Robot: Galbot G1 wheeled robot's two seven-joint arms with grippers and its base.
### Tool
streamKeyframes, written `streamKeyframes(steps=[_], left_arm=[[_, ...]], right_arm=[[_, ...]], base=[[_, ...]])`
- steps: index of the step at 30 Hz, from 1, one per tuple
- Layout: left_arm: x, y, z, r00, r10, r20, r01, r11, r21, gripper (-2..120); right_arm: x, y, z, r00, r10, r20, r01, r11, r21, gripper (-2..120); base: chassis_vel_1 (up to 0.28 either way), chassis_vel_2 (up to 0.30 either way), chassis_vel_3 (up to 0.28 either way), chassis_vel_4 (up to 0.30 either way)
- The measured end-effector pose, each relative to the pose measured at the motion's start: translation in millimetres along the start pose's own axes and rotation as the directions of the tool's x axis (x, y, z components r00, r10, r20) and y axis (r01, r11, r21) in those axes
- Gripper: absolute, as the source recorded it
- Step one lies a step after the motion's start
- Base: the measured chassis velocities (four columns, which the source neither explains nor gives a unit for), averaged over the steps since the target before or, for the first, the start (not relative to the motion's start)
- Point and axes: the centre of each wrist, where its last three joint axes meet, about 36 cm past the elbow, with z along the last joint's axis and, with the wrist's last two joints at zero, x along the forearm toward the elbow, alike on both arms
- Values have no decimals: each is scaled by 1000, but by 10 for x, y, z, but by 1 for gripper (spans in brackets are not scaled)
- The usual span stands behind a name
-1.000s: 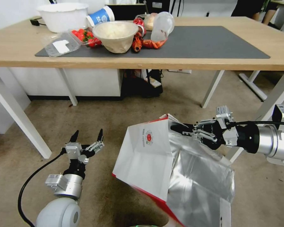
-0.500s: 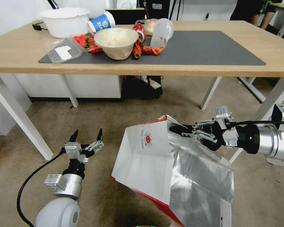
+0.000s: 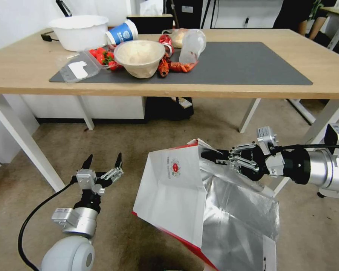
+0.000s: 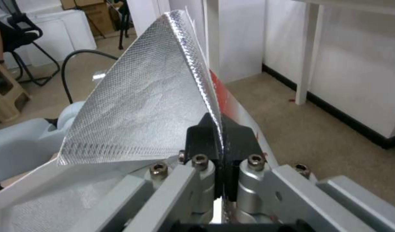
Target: Pick up the food delivery bag from the floor and place it on the table.
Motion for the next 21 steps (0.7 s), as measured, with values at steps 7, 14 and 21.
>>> streamKeyframes(steps=[7,14,21], left_arm=[[4,0,-12,1000,0,1,0,1000,0,100],[10,-1,-13,1000,0,0,0,1000,0,100],[13,5,-25,1000,-1,4,1,1000,-1,100]], right_arm=[[-5,8,-5,1000,-2,-1,2,1000,-1,0],[-10,16,-5,1000,-4,-1,4,1000,-1,0],[-16,25,-4,1000,-7,-2,7,1000,-1,0]], base=[[0,0,0,0],[0,0,0,0],[0,0,0,0]])
